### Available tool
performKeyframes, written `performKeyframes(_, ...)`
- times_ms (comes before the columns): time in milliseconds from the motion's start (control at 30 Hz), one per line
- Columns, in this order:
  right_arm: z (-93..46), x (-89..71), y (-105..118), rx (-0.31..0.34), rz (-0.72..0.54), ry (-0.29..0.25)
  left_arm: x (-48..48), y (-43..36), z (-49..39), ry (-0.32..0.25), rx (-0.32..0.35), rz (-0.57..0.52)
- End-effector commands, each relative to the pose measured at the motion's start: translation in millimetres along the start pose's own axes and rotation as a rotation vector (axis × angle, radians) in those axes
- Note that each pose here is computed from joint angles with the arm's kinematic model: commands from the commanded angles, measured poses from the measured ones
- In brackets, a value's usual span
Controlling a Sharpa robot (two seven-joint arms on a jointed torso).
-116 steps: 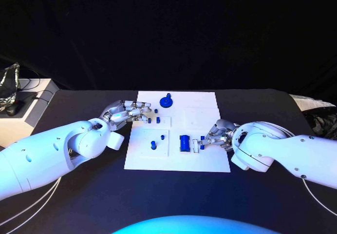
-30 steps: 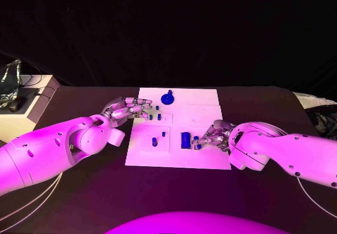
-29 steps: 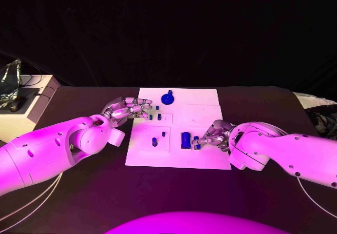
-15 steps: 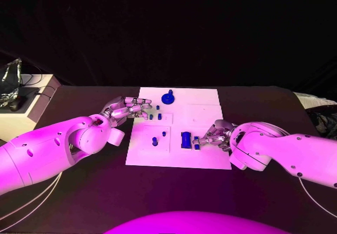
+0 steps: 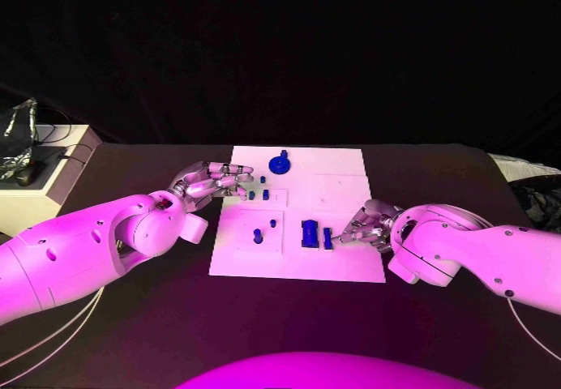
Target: Assemble the parts on the task board
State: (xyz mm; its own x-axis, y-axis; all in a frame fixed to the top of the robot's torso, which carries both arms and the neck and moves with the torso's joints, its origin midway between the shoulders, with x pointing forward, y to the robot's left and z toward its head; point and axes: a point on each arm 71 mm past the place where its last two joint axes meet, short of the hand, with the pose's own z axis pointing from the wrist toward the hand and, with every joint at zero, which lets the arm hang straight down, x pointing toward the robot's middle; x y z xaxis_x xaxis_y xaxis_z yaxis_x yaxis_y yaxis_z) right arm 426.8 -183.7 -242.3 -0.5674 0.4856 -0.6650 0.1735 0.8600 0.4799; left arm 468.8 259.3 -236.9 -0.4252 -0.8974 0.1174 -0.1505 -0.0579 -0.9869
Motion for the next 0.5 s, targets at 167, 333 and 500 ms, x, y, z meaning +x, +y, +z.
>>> performKeyframes(167, -0.2, 6.0, 4.1, -0.045, -0.015, 0.017, 2.7, 1.1, 0.1, 0.013, 0.005, -0.010)
performKeyframes(333, 0.4, 9.8, 6.4, -0.051, -0.012, 0.025, 3.2, 1.9, 0.2, 0.014, 0.004, -0.011)
performKeyframes(500, 2.0, 12.2, 6.4, -0.046, -0.010, 0.027, 3.1, 2.2, 0.0, 0.014, 0.003, -0.011)
